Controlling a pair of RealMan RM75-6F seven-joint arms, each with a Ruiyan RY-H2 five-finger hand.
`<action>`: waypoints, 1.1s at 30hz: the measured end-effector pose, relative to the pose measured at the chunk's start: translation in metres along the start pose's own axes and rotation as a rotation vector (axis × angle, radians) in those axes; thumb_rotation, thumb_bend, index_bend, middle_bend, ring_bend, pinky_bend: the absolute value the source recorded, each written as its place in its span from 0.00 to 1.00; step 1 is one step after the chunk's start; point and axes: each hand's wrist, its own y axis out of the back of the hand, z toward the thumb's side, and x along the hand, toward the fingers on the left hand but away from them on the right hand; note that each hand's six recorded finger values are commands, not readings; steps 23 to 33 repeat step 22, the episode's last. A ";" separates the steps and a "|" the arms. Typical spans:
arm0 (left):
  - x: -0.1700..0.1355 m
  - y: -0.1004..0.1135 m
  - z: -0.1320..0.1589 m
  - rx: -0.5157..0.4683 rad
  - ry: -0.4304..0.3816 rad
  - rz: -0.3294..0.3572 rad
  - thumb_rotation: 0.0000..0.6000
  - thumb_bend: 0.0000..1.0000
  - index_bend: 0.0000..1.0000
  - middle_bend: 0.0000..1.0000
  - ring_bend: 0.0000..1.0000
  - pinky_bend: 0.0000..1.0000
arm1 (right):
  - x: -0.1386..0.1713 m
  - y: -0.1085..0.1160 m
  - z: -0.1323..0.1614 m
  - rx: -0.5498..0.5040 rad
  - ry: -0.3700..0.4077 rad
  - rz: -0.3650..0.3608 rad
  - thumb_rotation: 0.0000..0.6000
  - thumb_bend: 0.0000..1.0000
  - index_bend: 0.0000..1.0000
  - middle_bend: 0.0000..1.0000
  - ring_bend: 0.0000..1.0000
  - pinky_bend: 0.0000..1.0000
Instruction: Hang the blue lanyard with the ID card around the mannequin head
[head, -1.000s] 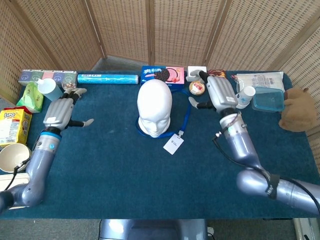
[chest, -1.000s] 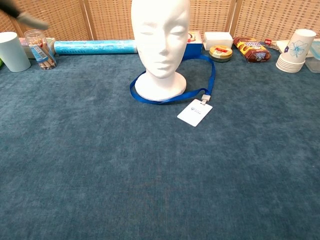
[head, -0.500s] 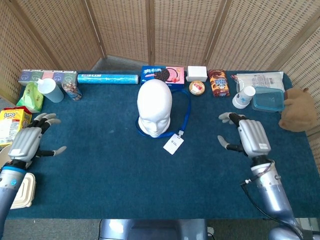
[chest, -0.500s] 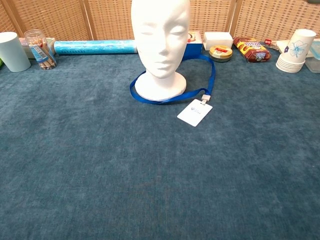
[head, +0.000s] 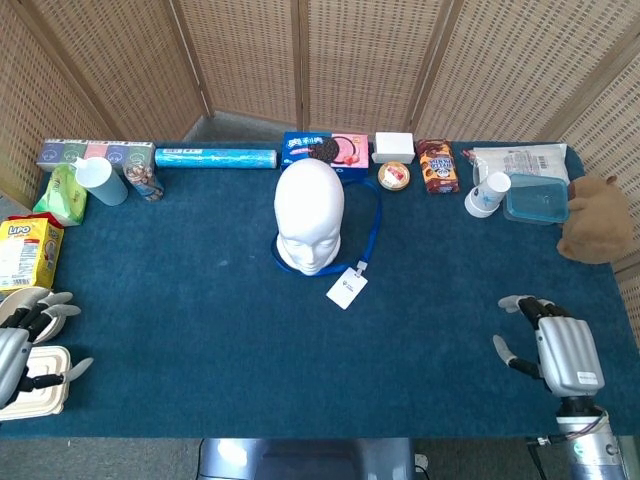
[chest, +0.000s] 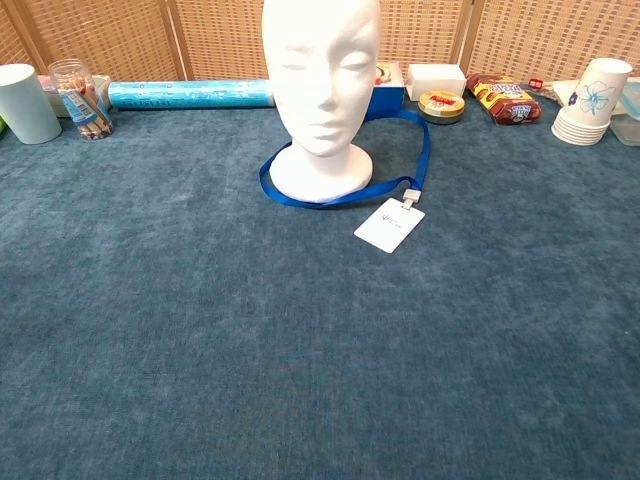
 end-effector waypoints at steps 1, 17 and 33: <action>-0.002 -0.001 0.000 0.000 0.002 -0.002 0.77 0.17 0.28 0.21 0.11 0.24 | 0.004 -0.001 -0.002 0.007 -0.003 0.001 0.91 0.36 0.36 0.41 0.41 0.43; -0.027 -0.009 -0.005 -0.032 0.048 -0.053 0.77 0.17 0.29 0.21 0.11 0.24 | 0.041 0.001 -0.026 0.040 -0.064 -0.009 0.91 0.36 0.37 0.42 0.41 0.42; -0.029 -0.010 -0.006 -0.037 0.053 -0.059 0.78 0.17 0.30 0.21 0.11 0.24 | 0.044 0.003 -0.027 0.032 -0.067 -0.007 0.91 0.36 0.37 0.42 0.41 0.42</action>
